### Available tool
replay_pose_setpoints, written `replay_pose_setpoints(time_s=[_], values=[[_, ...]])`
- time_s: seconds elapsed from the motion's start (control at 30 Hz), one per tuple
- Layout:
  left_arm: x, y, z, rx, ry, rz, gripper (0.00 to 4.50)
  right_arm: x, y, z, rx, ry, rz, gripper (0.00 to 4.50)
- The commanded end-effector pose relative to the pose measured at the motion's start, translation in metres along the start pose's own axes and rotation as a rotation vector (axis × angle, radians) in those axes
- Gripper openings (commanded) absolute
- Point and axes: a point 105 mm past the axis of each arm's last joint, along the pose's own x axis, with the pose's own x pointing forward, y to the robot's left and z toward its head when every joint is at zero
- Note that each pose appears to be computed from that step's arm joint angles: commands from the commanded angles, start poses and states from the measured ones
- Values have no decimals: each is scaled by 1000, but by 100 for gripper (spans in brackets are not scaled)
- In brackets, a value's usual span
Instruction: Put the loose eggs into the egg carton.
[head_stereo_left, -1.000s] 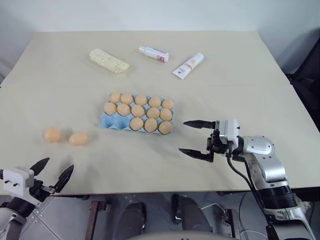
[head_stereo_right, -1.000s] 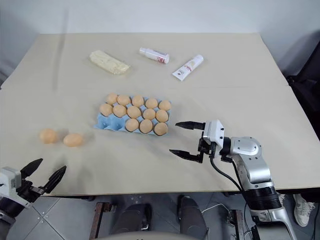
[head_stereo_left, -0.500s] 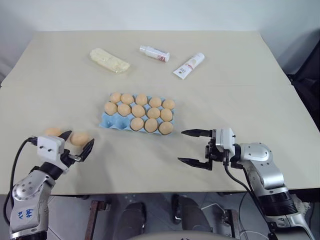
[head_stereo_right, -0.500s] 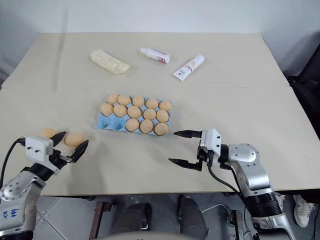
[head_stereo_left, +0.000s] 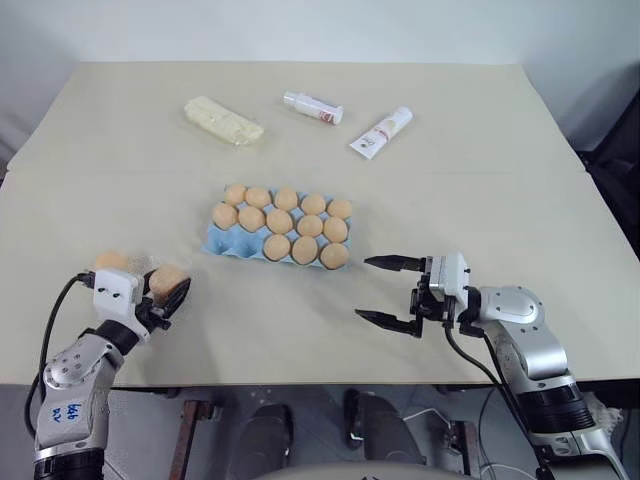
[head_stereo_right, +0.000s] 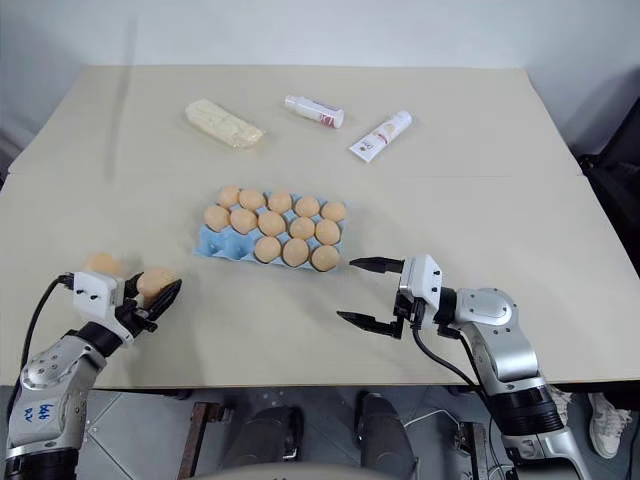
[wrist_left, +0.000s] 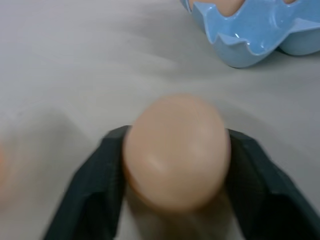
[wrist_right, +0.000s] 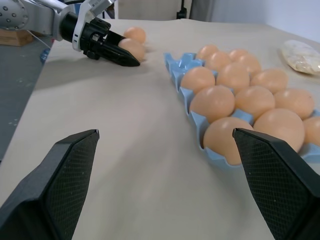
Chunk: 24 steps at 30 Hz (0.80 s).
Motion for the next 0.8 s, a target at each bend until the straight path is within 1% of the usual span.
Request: replay_pose_setpoints(time_s=[0.03,0.1,0.17,0.23,0.4,0.53,0.63,0.7,0.77,0.8], values=[[-1,4,31,48,-146,-6,269,2,3,6,-27,-22,3,450],[0,-4,47,82,-205,-64,269,2,3,5,-27,-17,0,450],[10,-17,64,108,-241,-144,269,1,3,4,-27,-12,-5,450],[23,-30,75,129,-257,-222,269,1,2,3,-30,-7,-14,450],[59,-60,83,160,-230,-371,269,0,-1,4,-45,-5,-44,450],[75,-74,80,145,-215,-425,269,1,-2,5,-52,-11,-73,450],[77,-79,73,124,-192,-454,327,1,1,8,-54,-16,-82,450],[76,-78,71,122,-191,-452,388,0,2,9,-54,-18,-89,450],[72,-69,74,147,-213,-404,447,-1,4,10,-52,-21,-97,450],[67,-61,79,143,-239,-373,447,-1,5,10,-48,-22,-98,450]])
